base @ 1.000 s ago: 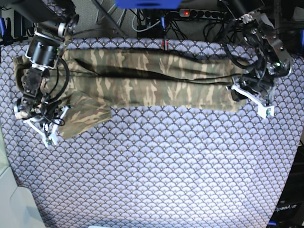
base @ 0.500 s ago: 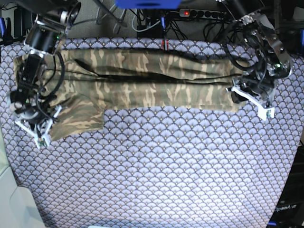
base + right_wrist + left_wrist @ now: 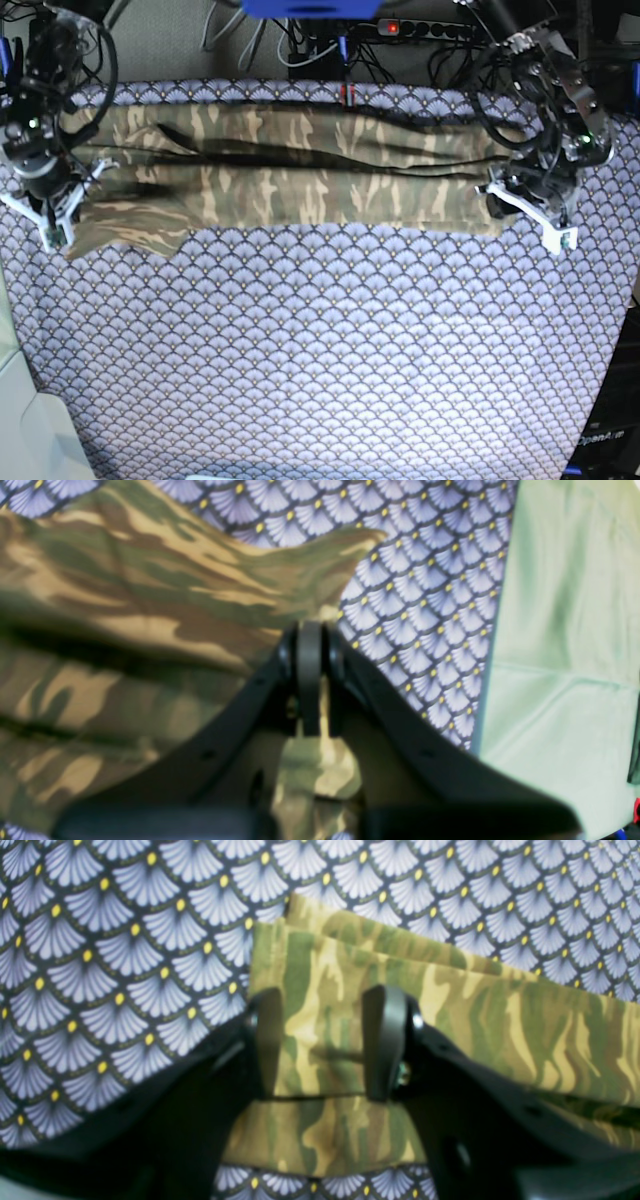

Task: Fold the T-shirt properly
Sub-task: 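Fold the sleeve end with the right gripper onto the shirt strip, then grasp the strip's end with the left gripper and lift it, then fold the strip's end with the left gripper toward the right gripper, then release the folded end and raise the left gripper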

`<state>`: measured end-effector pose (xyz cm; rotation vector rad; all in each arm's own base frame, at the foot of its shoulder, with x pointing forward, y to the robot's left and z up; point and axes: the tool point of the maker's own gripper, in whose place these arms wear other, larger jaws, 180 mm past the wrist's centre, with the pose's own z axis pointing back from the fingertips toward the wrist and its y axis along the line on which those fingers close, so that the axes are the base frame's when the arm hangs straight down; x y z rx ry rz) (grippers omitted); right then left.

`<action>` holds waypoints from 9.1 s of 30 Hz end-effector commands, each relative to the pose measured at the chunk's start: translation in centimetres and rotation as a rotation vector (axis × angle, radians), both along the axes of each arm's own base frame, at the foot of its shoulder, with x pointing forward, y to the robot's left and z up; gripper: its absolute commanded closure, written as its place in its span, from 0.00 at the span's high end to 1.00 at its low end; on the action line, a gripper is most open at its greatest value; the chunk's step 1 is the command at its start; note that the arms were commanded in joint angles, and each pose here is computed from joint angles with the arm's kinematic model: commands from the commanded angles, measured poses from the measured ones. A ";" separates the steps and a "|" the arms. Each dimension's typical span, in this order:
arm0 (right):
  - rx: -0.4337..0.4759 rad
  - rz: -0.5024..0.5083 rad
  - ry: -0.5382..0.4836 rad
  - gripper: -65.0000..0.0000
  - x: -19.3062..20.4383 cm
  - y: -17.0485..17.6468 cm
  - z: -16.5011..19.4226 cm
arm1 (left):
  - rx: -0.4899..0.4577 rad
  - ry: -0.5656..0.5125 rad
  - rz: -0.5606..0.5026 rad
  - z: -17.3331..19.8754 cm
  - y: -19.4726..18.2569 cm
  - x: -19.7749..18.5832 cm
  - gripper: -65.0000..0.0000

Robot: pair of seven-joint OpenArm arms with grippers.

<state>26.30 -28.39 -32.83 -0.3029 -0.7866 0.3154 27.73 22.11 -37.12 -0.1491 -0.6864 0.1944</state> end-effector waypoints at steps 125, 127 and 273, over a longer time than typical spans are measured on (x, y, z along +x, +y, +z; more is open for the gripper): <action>-0.113 -0.220 0.101 0.08 -10.0 -4.1 -2.4 | 0.067 -0.070 0.042 0.9 6.5 -0.1 0.00; -0.113 -0.220 0.101 0.08 -10.0 -4.1 -2.4 | 0.084 -0.078 0.065 1.4 7.9 0.0 0.00; -0.213 -0.352 0.172 0.29 -6.9 -4.0 -1.5 | -0.149 -0.203 -0.094 1.5 -9.6 3.8 0.35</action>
